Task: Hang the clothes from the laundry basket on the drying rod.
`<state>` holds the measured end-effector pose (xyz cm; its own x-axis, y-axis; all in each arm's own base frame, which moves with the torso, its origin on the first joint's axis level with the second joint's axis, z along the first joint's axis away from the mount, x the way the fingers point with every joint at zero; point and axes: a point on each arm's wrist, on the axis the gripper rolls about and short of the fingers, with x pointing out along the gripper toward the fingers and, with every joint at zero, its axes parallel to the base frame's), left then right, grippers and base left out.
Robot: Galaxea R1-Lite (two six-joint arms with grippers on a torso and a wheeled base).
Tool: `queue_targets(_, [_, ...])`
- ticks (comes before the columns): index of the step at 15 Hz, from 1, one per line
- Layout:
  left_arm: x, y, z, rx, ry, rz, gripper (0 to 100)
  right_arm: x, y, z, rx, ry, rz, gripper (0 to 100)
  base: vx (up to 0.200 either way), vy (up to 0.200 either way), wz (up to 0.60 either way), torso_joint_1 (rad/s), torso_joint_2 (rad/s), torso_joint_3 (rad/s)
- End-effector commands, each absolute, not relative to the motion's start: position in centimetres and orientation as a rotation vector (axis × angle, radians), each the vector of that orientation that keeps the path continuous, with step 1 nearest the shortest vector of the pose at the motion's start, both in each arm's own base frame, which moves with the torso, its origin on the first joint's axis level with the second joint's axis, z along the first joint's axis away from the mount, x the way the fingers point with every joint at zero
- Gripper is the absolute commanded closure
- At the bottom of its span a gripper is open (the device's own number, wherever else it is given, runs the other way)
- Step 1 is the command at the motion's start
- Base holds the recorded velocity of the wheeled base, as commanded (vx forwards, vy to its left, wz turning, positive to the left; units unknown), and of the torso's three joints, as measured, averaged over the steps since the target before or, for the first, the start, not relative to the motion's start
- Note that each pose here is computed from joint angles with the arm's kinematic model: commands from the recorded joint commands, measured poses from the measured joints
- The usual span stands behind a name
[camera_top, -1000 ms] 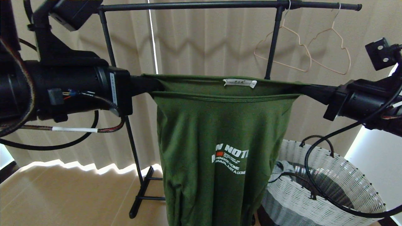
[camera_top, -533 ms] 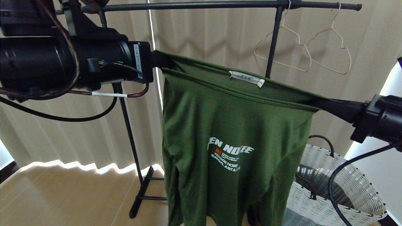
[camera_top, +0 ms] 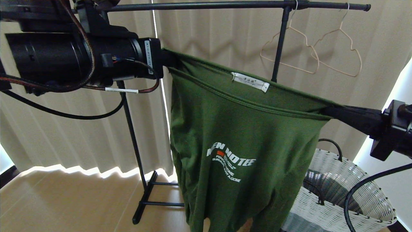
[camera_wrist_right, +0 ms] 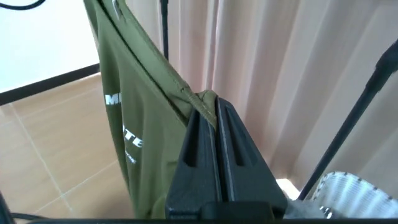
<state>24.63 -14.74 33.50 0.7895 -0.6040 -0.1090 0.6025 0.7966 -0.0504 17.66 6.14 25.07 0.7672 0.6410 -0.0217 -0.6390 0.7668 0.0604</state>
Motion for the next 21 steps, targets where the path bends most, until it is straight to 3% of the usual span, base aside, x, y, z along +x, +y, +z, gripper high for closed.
queue_targets(1, [23.1,-13.8,34.4,-0.01,0.123,-0.651,100,19.8,6.0,26.7,0.037,0.001,0.661,100,0.0,0.0,0.0,0.0,0.0,0.0])
queue_targets(8, [17.4,-13.1,34.7,0.048,0.228,-0.764,100,25.5,6.9,29.3,0.037,-0.057,0.641,100,0.0,0.0,0.0,0.0,0.0,0.0])
queue_targets(11, [16.0,-13.6,34.9,0.073,0.219,-0.82,100,26.2,7.2,29.6,0.034,-0.067,0.644,100,0.0,0.0,0.0,0.0,0.0,0.0])
queue_targets(16, [18.3,-13.1,35.1,0.143,0.182,-0.736,100,24.7,5.7,30.3,0.027,-0.07,0.598,100,0.0,0.0,0.0,0.0,0.0,0.0])
queue_targets(21, [20.9,-13.5,33.5,0.157,0.174,-0.619,100,23.6,5.5,28.5,-0.011,-0.012,0.595,100,0.0,0.0,0.0,0.0,0.0,0.0])
